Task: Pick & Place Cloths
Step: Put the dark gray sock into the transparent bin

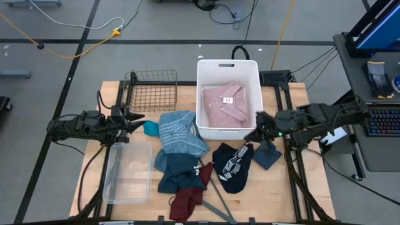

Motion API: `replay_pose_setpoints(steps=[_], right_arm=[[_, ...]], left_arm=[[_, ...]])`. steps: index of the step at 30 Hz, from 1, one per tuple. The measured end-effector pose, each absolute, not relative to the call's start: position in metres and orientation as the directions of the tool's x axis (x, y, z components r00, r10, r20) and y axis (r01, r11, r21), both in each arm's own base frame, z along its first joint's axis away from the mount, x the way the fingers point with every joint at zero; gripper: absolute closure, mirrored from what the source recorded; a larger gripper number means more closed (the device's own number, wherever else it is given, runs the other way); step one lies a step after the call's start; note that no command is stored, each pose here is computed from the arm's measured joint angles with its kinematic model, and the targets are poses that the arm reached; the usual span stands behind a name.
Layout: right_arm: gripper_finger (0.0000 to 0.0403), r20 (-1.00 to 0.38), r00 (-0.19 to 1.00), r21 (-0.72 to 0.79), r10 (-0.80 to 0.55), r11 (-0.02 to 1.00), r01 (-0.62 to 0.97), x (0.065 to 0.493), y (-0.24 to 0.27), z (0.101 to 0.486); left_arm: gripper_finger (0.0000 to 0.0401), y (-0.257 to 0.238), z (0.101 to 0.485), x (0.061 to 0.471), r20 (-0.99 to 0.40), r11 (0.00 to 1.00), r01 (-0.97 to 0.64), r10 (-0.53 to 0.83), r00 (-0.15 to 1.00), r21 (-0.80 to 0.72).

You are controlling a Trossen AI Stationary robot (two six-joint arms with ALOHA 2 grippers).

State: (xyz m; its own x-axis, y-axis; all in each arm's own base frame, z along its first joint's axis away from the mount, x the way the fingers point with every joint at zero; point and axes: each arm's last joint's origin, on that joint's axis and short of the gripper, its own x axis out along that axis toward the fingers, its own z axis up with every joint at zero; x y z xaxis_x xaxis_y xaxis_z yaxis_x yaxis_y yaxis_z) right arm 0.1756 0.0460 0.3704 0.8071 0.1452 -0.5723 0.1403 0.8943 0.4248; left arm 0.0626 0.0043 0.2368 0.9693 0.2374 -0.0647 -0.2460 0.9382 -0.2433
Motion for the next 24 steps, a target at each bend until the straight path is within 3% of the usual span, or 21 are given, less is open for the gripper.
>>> replay_pose_setpoints(steps=[13, 24], right_arm=[[0.0403, -0.808, 0.530, 0.437, 0.258, 0.865, 0.246, 0.137, 0.072, 0.349], [0.0402, -0.910, 0.178, 0.407, 0.374, 0.727, 0.554, 0.121, 0.077, 0.307]], left_arm=[[0.0254, 0.004, 0.237, 0.063, -0.064, 0.925, -0.246, 0.238, 0.969, -0.291], [0.0254, 0.004, 0.237, 0.063, -0.061, 0.924, -0.245, 0.238, 0.969, -0.293]])
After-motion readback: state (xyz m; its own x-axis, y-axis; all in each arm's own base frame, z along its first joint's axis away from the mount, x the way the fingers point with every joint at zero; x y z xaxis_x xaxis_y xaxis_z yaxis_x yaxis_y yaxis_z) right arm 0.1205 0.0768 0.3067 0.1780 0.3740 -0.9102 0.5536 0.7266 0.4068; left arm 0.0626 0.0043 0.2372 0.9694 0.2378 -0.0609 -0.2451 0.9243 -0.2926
